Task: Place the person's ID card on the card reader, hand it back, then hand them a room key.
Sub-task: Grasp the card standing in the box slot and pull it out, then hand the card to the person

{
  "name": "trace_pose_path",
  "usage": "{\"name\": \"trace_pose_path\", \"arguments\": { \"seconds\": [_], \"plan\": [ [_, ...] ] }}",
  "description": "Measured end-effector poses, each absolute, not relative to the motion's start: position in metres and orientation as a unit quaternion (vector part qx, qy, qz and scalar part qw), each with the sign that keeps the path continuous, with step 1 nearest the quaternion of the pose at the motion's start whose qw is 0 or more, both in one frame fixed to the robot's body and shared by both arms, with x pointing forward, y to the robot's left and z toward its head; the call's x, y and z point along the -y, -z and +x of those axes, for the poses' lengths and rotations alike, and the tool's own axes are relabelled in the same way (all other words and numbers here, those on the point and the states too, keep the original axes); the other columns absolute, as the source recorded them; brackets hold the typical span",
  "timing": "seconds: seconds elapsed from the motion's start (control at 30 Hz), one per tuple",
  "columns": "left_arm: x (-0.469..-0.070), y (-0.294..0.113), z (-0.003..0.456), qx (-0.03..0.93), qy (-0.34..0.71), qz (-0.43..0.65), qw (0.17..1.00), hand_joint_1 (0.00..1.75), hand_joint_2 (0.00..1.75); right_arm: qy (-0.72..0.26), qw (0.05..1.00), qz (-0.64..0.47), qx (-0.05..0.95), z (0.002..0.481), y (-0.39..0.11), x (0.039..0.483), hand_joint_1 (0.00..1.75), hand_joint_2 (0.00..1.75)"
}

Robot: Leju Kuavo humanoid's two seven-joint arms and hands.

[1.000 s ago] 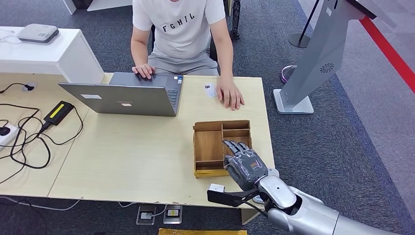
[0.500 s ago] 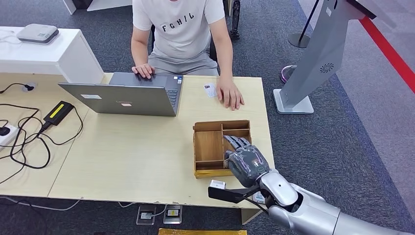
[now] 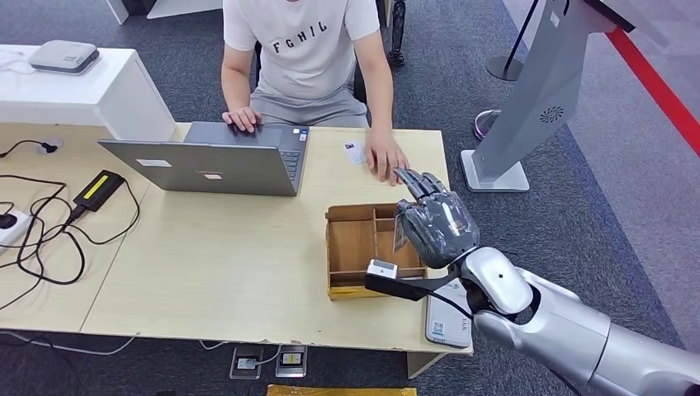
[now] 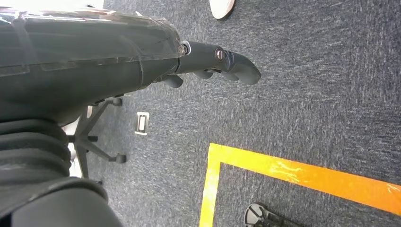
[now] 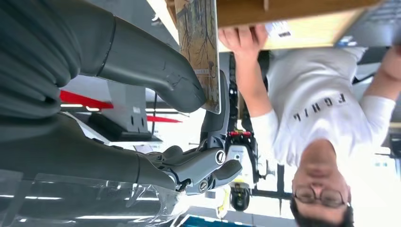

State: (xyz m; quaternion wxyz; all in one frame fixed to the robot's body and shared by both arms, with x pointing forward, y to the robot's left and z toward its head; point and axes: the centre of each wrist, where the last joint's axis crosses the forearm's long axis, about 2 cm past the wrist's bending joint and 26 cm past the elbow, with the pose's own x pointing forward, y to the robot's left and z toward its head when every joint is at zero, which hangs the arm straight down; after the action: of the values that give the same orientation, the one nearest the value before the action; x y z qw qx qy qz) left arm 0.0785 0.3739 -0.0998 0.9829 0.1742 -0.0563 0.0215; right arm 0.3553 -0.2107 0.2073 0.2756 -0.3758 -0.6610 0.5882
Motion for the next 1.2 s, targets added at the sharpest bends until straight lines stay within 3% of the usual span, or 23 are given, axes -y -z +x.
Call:
{"name": "trace_pose_path", "arguments": {
  "seconds": [0.33, 0.7, 1.2],
  "plan": [
    [-0.374, 0.1, 0.079, 0.057, -0.018, 0.171, 0.983, 0.0, 0.0, -0.579, 0.248, -0.372, 0.682, 0.351, -0.221, 0.207, 1.75, 1.75],
    [-0.373, 0.1, 0.08, 0.066, -0.004, 0.159, 0.985, 0.0, 0.0, -0.572, 0.15, -0.401, 0.699, 0.391, -0.241, 0.19, 1.75, 1.75],
    [-0.376, 0.099, 0.08, 0.067, 0.004, 0.146, 0.987, 0.0, 0.0, -0.59, 0.172, -0.48, 0.626, 0.416, -0.225, 0.166, 1.75, 1.75]
  ]
}}
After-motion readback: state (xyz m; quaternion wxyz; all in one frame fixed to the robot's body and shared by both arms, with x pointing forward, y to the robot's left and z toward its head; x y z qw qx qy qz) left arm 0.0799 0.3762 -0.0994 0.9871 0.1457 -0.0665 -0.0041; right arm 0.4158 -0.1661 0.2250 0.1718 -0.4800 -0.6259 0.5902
